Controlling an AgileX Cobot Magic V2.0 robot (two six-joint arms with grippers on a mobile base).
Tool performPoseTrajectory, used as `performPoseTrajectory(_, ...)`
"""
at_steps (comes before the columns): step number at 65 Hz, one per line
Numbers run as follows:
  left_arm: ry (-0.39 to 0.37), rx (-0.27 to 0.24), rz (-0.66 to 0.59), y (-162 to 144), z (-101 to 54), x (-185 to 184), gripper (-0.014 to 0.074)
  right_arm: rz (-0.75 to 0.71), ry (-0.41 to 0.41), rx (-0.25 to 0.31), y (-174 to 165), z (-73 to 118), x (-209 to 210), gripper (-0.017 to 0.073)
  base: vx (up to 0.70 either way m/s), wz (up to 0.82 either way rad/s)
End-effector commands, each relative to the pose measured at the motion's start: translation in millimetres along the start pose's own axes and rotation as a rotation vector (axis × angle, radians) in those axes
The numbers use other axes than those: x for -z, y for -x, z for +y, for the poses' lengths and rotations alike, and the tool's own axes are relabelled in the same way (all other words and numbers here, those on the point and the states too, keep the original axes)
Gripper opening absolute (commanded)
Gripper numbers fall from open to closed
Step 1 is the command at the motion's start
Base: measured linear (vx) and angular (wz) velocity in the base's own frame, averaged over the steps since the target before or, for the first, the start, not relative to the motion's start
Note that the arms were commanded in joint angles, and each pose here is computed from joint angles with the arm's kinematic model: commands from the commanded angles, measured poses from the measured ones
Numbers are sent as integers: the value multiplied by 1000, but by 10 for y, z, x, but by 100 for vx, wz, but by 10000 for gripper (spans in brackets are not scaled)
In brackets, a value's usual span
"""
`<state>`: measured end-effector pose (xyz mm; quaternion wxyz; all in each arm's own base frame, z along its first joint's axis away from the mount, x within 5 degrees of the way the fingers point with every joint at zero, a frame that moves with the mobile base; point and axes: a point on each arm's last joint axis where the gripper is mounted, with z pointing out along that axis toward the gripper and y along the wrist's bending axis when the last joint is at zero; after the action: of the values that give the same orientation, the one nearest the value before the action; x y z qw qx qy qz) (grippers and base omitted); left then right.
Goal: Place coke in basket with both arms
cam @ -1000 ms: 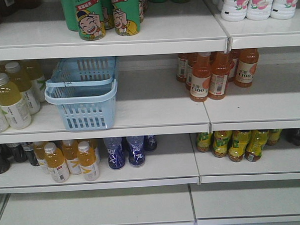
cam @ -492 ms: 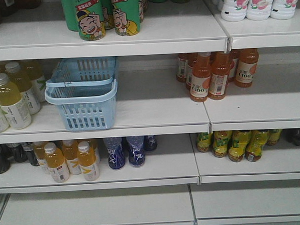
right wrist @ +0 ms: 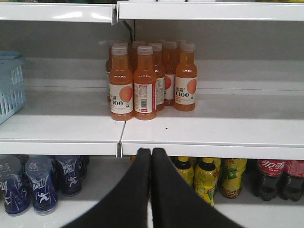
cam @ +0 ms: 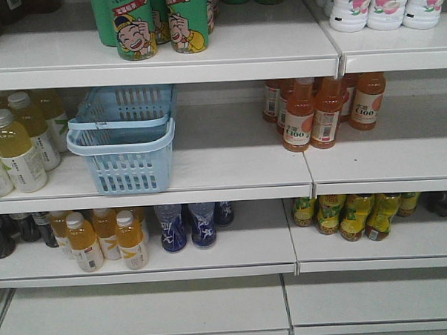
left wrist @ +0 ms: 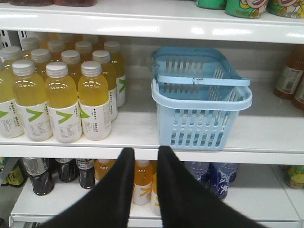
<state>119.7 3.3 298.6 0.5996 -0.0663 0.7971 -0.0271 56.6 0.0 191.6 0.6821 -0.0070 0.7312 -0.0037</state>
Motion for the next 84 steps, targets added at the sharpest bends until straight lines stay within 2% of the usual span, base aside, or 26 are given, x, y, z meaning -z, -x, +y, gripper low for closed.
performPoseTrajectory(1,-27,3,-88,161,-38,-17,240,-79,2,8,38,3,9,-10,0,0)
performPoseTrajectory(10,-24,-32,-80,155,-37,-31,381,-79,2,8,38,3,9,-10,0,0)
performPoseTrajectory(17,-22,-84,-81,156,-37,-31,474,-79,2,8,38,3,9,-10,0,0)
performPoseTrajectory(21,-25,-90,-96,168,-41,-30,507,-79,2,8,38,3,9,-10,0,0)
performPoseTrajectory(24,-32,-71,-108,180,-46,-29,518,-79,2,8,38,3,9,-10,0,0)
performPoseTrajectory(27,-44,-8,-119,190,-55,-27,518,-79,2,8,38,3,9,-10,0,0)
performPoseTrajectory(31,-68,106,-148,219,-69,-23,517,-79,2,8,38,3,9,-10,0,0)
performPoseTrajectory(32,-79,156,-162,234,-74,-20,517,-79,2,8,38,3,9,-10,0,0)
performPoseTrajectory(36,-103,279,-198,275,-82,-40,517,-79,2,8,38,3,9,-10,0,0)
performPoseTrajectory(41,-119,478,-207,313,-82,-130,517,-79,2,8,38,3,9,-10,0,0)
performPoseTrajectory(48,-107,696,-104,302,-100,-345,517,-79,2,8,38,3,9,-10,0,0)
performPoseTrajectory(54,-100,830,3,306,-154,-548,517,-79,2,8,38,3,9,-10,0,0)
performPoseTrajectory(58,-105,877,66,347,-222,-710,517,-79,2,8,38,3,9,-10,0,0)
performPoseTrajectory(70,-124,933,168,489,-446,-1182,494,-79,2,8,38,3,9,-10,0,0)
performPoseTrajectory(84,-124,1066,256,531,-684,-1703,460,-79,2,8,38,3,9,-10,0,0)
